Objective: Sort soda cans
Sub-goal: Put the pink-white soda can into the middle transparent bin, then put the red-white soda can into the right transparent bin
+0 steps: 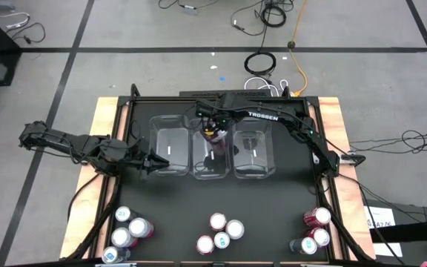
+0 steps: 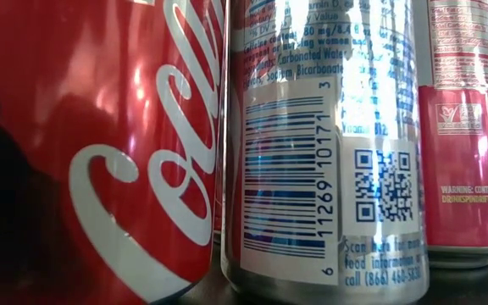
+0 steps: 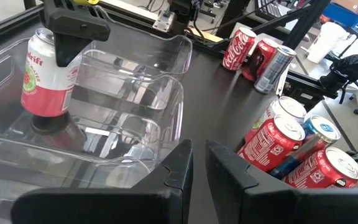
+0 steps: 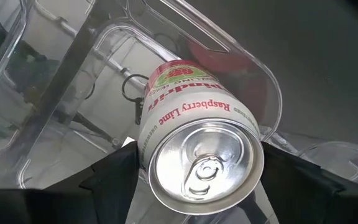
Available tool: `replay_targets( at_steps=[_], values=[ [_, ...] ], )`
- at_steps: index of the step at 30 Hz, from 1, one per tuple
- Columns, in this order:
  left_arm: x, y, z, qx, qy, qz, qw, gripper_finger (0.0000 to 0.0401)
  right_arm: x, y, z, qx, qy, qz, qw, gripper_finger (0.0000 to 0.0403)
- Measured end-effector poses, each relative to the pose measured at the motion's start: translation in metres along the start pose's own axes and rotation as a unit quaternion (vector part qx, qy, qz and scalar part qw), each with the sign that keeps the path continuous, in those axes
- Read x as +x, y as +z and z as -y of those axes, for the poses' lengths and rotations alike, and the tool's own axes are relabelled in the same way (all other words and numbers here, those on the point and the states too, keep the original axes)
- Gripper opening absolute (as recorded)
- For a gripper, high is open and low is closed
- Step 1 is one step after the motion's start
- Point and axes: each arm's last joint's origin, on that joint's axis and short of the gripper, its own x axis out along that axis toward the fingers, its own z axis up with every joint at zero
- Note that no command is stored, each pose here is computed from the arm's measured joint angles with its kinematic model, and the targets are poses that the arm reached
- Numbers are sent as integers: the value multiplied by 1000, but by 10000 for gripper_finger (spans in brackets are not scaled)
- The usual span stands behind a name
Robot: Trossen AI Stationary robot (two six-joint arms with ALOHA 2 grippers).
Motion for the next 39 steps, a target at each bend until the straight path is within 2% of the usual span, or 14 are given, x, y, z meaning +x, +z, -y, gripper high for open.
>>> replay_targets(
  at_steps=[8,23,29,33,39],
  values=[
    [0,0,0,0,0,0,1000,54,-1,0,0,0,6,-2,1000,354],
    [0,0,0,0,0,0,1000,54,-7,2,2,-7,18,7,1000,359],
    [0,0,0,0,0,0,1000,54,-34,5,11,-7,39,43,998,359],
    [0,0,0,0,0,1,1000,54,-63,1,17,-20,59,74,995,359],
    [0,0,0,0,0,1,1000,54,-106,-22,16,-18,86,98,991,359]
  ],
)
